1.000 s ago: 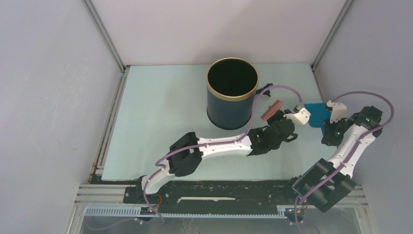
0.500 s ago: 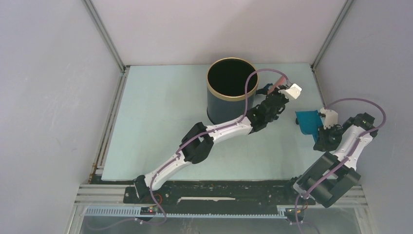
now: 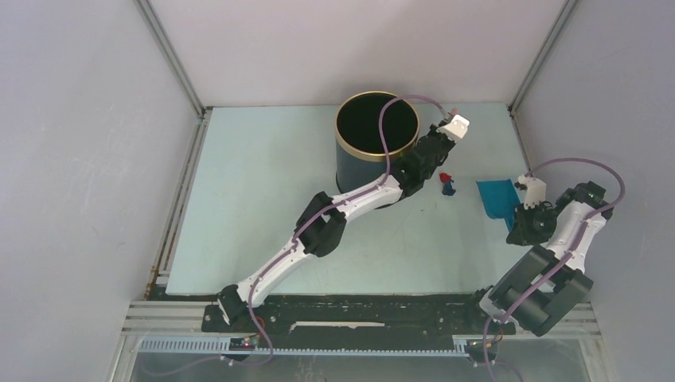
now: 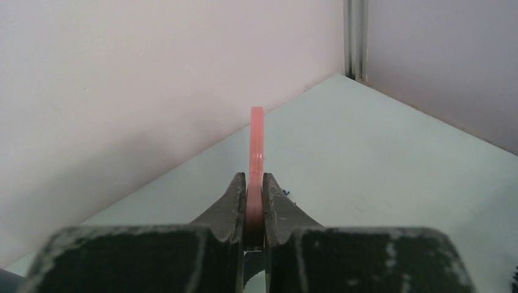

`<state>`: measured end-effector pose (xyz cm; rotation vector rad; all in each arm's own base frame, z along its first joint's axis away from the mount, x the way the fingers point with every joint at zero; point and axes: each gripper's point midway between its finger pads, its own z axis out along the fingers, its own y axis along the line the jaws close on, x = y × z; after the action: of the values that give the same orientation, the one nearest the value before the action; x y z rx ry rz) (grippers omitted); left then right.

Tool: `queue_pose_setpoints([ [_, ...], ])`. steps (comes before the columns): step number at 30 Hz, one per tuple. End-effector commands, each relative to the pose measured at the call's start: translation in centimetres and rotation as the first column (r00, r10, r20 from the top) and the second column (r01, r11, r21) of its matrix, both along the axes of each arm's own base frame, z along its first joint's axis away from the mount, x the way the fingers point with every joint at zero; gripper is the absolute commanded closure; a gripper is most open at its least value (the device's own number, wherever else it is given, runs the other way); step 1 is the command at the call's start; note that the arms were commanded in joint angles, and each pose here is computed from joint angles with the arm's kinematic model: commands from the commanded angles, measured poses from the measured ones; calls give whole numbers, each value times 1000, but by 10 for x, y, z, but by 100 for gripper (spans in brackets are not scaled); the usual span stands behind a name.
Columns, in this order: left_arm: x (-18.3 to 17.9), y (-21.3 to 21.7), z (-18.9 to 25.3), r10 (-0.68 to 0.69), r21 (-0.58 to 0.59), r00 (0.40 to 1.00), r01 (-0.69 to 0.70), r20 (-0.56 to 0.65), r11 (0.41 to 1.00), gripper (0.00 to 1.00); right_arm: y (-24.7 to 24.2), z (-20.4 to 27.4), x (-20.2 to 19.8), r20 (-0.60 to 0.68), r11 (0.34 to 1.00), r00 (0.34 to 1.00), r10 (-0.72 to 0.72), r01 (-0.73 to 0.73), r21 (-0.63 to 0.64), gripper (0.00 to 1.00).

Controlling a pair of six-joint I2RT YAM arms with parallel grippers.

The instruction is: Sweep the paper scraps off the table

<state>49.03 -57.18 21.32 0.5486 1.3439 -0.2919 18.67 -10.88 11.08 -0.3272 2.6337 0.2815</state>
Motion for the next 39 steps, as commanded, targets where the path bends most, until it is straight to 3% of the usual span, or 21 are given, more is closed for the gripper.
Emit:
queue_pose_setpoints([
  [1,3,4,37,-10,-73,1000,11,9,997,100,9,-2,6,-5,999,1000,12,-12,32,100],
  [9,-13,16,14,-30,2,988,31,-150,1000,100,14,-3,12,-16,999,1000,21,-21,24,100],
  [13,-33,17,10,-30,75,988,42,-154,996,100,19,0,13,-11,999,999,30,-30,19,100],
  [19,-90,8,20,-116,78,977,132,-180,988,100,20,6,9,-1,1000,1000,31,-31,2,100],
  [29,-229,23,22,-182,120,939,225,-292,967,100,-3,21,4,61,990,998,19,-10,-137,100],
  [33,-242,36,57,-161,125,960,193,-227,973,100,-8,22,1,70,989,997,10,1,-145,100],
  [39,-207,38,79,-41,251,999,47,-31,967,100,-7,24,-2,82,992,997,-2,12,-128,100],
])
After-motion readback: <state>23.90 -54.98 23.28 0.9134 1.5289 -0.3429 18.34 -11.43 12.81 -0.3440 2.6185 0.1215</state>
